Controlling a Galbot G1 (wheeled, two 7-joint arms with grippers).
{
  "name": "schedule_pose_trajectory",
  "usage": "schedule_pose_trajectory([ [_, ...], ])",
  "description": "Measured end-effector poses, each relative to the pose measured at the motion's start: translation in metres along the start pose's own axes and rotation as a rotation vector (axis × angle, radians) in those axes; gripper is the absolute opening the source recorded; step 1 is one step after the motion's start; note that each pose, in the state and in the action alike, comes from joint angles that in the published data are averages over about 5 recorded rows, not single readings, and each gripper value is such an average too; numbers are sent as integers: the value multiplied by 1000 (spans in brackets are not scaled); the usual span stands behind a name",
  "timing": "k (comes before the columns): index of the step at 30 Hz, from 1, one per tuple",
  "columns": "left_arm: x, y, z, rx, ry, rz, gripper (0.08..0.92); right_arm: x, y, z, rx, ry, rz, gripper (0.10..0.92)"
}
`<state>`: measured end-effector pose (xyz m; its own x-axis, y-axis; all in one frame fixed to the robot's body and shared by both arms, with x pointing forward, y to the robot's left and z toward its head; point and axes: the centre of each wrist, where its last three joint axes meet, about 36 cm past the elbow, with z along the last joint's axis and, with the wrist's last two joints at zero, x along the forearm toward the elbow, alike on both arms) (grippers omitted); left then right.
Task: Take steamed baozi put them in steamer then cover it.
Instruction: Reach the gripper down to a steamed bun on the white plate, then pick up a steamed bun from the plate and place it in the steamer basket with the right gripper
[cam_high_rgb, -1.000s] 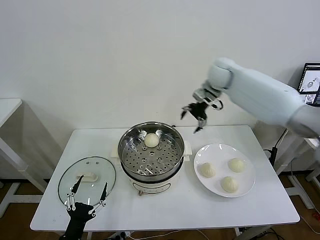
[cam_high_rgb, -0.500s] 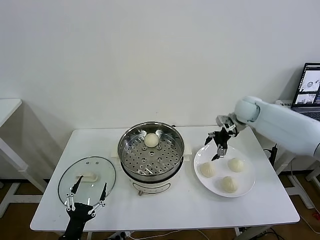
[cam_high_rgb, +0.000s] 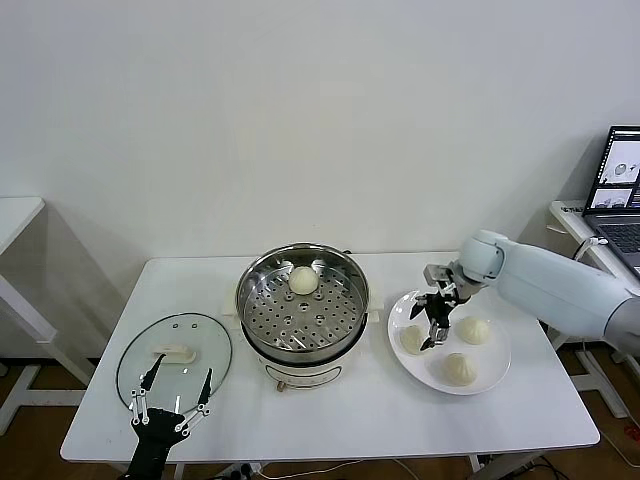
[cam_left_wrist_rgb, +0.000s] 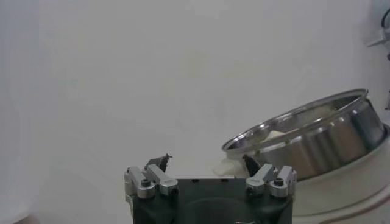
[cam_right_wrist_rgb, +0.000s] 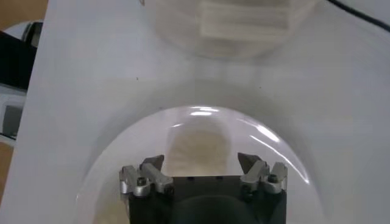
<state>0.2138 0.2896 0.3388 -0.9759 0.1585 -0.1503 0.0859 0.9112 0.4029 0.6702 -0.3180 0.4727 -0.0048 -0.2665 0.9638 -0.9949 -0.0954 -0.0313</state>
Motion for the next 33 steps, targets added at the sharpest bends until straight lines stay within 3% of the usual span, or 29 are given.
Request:
schedule_pose_trajectory([
  [6,0,0,0,0,0,-1,823,-8,2,3,-4,19,2,812],
  [14,0,0,1,-1,-1,-3,823,-10,2,2,0,26,14,676],
  [20,-1,1,0,-2,-3,-4,823,3,-1,1,10,24,28,654],
  [26,-3,1,-2,-2,-9,-1,823,47,-16,-14,61,23,41,653],
  [33,-7,-1,-5,0,-20,4,823,132,-43,-69,161,16,44,660],
])
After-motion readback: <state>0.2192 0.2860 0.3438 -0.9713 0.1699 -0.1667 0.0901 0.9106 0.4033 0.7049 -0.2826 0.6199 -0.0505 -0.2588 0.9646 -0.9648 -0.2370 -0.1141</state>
